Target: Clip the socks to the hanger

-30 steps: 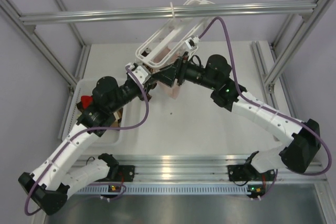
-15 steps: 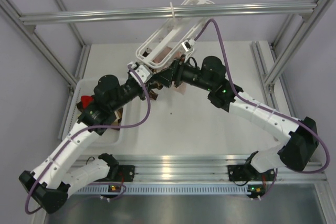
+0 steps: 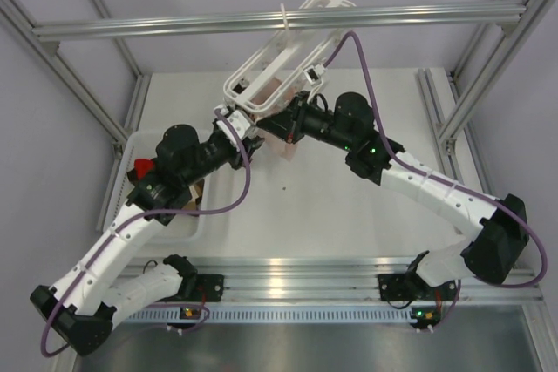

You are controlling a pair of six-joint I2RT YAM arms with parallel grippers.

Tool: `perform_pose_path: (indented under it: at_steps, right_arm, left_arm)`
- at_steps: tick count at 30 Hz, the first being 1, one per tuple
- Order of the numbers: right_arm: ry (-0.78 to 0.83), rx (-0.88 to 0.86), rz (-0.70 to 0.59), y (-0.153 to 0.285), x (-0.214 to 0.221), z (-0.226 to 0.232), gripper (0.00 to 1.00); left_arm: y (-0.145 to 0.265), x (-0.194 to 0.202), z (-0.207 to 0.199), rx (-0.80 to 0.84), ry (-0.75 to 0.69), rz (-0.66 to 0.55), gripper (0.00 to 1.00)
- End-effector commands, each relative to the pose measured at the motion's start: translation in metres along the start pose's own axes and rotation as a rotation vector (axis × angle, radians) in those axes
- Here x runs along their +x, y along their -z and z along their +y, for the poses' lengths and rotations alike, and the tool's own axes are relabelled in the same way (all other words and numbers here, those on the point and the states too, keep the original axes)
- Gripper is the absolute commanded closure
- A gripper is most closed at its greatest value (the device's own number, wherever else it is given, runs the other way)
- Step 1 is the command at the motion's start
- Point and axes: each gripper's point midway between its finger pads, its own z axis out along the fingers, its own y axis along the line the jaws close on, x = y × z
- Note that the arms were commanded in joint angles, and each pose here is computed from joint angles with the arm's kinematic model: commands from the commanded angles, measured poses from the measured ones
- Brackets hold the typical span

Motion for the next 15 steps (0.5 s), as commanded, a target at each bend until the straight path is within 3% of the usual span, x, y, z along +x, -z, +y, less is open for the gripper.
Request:
perform_pose_path:
  at_steps: [1, 4, 15]
  right_arm:
    - [0.027, -0.070, -0.060, -0.002, -0.027, 0.024, 1.00]
    - [0.020, -0.097, -0.060, 0.000, -0.026, 0.026, 1.00]
    - [-0.012, -0.172, -0.061, 0.004, -0.029, 0.035, 1.00]
  left_arm:
    - [0.010, -0.009, -0.013, 0.062, -0.001, -0.021, 0.54]
    - [0.013, -0.013, -0.009, 0.027, 0.026, -0.032, 0.43]
    - [0.023, -0.037, 0.014, -0.099, 0.093, -0.077, 0.41]
